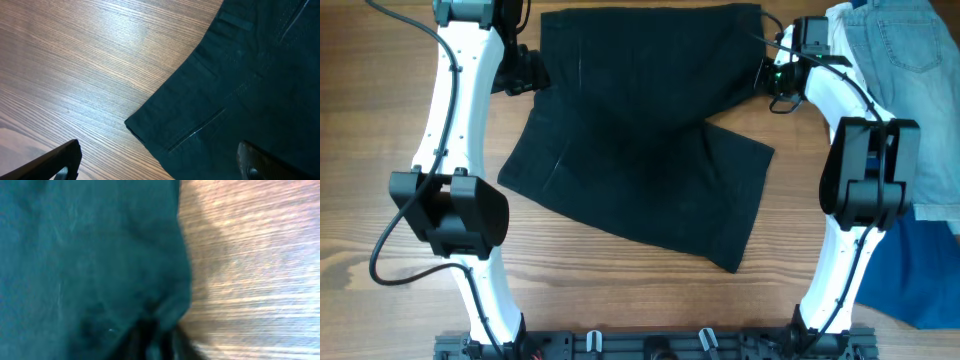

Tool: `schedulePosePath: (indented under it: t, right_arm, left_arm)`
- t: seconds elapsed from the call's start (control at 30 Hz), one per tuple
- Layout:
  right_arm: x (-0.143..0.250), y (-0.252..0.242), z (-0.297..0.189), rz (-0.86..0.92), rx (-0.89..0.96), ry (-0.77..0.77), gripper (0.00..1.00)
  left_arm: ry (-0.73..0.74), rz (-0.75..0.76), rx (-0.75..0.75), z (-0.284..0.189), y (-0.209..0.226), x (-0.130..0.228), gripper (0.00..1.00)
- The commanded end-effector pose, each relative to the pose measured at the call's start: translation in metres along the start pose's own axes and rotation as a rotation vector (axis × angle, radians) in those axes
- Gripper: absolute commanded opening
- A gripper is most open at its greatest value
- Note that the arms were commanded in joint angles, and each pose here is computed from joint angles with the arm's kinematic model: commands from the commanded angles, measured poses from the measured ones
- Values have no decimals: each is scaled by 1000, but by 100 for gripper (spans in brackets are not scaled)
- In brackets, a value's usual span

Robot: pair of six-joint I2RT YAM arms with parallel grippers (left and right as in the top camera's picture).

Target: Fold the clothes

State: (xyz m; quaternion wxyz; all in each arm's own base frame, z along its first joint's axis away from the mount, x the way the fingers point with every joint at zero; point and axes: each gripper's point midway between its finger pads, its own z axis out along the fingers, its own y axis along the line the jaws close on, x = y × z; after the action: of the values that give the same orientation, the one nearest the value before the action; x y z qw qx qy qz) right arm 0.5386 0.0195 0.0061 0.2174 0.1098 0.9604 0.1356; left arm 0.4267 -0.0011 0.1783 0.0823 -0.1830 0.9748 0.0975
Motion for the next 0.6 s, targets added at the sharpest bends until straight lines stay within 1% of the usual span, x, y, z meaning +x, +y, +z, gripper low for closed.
schedulePosePath:
  t: [0.0,0.1,0.17,0.2,0.3,0.4,0.43,0.47,0.5,0.53,0.57]
  right_arm:
    - [-3,9,-28,11,21,4,4]
    - [-9,20,-90,8,45,-19,4]
    - [-13,24,-119,1,62,-48,4]
    - [-14,26,-126,-5,61,-58,4]
    - [-13,44,-114,-44,1,-49,4]
    - [-32,75,-101,-85,-56,-144,6]
    - [-36,80,-101,-95,-65,-168,24]
    - [-38,83,-102,-91,-71,-177,59]
    - [-37,81,-102,-75,-66,-171,76]
    - [-32,74,-101,-62,-50,-148,84]
    - [-29,69,-103,-53,-40,-132,86]
  left_arm:
    - [13,10,3,2,1,2,100]
    - [13,10,3,2,1,2,100]
    - [13,10,3,2,1,2,100]
    - [13,10,3,2,1,2,100]
    - [12,10,4,2,1,2,100]
    - [12,10,4,2,1,2,100]
    - [13,9,4,2,1,2,100]
    - [13,9,4,2,1,2,100]
    - [13,10,4,2,1,2,100]
    - [12,9,4,2,1,2,100]
    - [11,9,4,2,1,2,100]
